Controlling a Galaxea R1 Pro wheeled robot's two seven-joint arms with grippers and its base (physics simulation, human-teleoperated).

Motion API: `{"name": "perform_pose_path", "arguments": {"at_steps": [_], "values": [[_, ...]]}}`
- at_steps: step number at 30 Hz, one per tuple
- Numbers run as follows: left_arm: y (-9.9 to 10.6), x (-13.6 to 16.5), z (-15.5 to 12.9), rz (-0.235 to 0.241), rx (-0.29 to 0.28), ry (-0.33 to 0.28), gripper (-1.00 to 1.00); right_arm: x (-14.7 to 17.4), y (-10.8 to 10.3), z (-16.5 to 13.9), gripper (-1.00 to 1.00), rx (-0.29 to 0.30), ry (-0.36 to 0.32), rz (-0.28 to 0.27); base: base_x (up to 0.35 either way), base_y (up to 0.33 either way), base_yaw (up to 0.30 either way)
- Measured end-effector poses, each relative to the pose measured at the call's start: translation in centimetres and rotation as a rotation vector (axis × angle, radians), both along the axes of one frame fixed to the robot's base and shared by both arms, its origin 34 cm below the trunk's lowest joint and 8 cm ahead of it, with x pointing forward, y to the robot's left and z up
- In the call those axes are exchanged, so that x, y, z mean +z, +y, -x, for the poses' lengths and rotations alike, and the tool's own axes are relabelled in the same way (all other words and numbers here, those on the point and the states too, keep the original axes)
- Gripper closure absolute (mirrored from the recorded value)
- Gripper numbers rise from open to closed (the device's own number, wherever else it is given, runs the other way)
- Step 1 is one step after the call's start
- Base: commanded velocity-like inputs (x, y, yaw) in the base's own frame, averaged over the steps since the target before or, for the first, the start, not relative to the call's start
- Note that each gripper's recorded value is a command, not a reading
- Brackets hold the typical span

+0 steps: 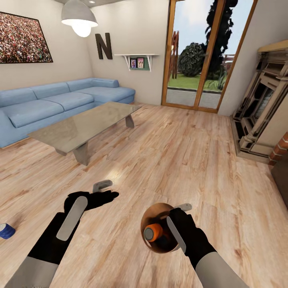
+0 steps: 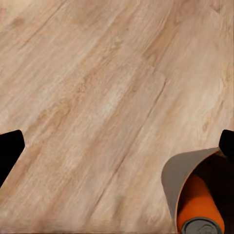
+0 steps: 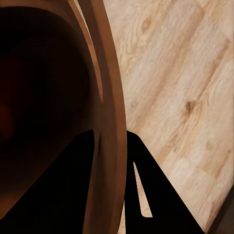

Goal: Put the three can of soda from the living room inside the tash can in the kitchen.

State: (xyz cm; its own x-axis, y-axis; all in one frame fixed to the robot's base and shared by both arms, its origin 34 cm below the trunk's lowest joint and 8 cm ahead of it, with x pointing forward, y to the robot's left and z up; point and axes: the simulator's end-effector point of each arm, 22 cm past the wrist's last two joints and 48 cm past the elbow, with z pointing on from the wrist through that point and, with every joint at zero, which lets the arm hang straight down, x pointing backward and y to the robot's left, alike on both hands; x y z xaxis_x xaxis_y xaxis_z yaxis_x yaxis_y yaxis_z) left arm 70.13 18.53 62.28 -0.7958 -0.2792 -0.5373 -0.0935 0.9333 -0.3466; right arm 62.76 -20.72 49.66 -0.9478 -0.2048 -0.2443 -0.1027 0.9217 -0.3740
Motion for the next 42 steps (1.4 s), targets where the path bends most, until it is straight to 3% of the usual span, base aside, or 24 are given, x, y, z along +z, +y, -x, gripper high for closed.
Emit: {"name": "perform_pose_path", "arguments": {"at_steps": [1, 4, 6, 11, 25, 42], "values": [[1.0, -0.8, 0.2, -0.011, 0.023, 0.023, -1.0, 0.0, 0.0, 0.0, 1.0, -0.001, 0.0, -0.002, 0.0, 0.0, 0.0], [5.5, -6.7, 2.5, -0.086, 0.124, 0.189, -1.0, 0.0, 0.0, 0.0, 1.0, -0.001, 0.001, -0.002, 0.0, 0.0, 0.0], [7.2, -8.9, 3.4, -0.115, 0.157, 0.254, -1.0, 0.0, 0.1, 0.0, 1.0, -0.001, 0.002, -0.004, 0.0, 0.0, 0.0], [9.8, -11.9, 4.5, -0.152, 0.207, 0.354, -1.0, 0.0, 0.1, 0.0, 1.0, -0.001, 0.002, -0.008, 0.0, 0.0, 0.0], [11.2, -13.6, 5.8, -0.202, 0.233, 0.415, -1.0, 1.1, 0.7, -1.1, 1.0, -0.007, -0.039, -0.038, 0.0, 0.0, 0.072], [11.1, -13.9, 5.9, -0.203, 0.23, 0.421, -1.0, 2.5, 1.1, -2.1, 1.0, -0.002, -0.08, -0.049, 0.0, 0.101, 0.008]]}}
